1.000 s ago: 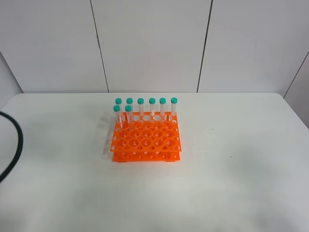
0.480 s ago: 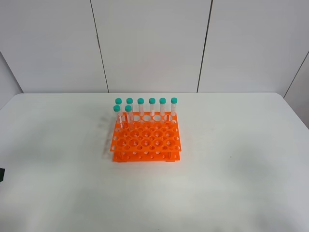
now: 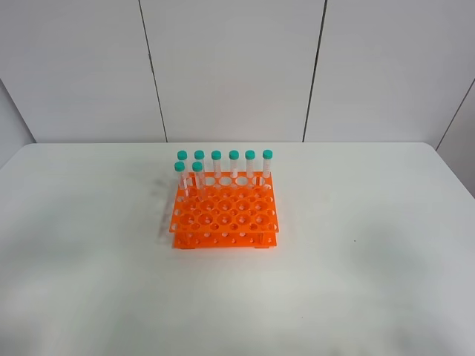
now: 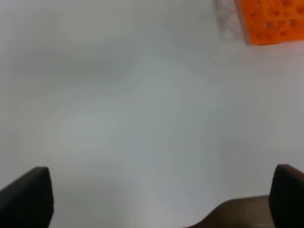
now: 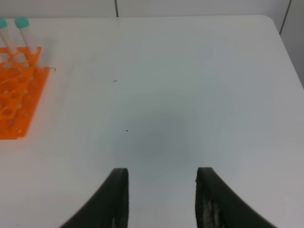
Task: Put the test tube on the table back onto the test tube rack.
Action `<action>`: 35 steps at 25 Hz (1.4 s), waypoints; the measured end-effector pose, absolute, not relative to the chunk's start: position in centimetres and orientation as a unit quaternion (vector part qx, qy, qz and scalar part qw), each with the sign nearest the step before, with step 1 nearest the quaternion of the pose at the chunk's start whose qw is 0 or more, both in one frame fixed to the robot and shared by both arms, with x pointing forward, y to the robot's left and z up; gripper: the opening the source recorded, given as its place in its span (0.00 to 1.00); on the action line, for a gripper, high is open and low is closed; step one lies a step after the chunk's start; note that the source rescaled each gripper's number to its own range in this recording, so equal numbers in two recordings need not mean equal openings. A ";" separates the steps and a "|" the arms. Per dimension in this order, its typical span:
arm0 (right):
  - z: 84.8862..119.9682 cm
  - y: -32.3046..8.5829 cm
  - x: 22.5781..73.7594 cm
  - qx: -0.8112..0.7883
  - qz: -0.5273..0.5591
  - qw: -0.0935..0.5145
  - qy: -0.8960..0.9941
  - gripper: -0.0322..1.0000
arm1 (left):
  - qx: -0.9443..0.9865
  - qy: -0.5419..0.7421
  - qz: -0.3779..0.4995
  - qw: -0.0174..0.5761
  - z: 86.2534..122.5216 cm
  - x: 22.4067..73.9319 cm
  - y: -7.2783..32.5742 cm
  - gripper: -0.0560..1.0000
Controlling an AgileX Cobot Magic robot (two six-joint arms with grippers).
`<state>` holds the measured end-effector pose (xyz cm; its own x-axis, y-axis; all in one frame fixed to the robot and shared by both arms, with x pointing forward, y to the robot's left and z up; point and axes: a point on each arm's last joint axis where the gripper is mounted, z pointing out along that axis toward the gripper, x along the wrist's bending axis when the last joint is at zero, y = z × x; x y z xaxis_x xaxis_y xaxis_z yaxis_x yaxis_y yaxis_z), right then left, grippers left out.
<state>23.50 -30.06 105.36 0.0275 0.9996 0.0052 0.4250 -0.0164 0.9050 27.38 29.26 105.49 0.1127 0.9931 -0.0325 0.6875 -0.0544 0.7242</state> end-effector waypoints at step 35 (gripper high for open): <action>105.4 -30.1 23.5 0.606 0.375 0.383 0.588 0.42 | 0.633 0.572 0.342 0.393 105.1 23.3 29.4 0.99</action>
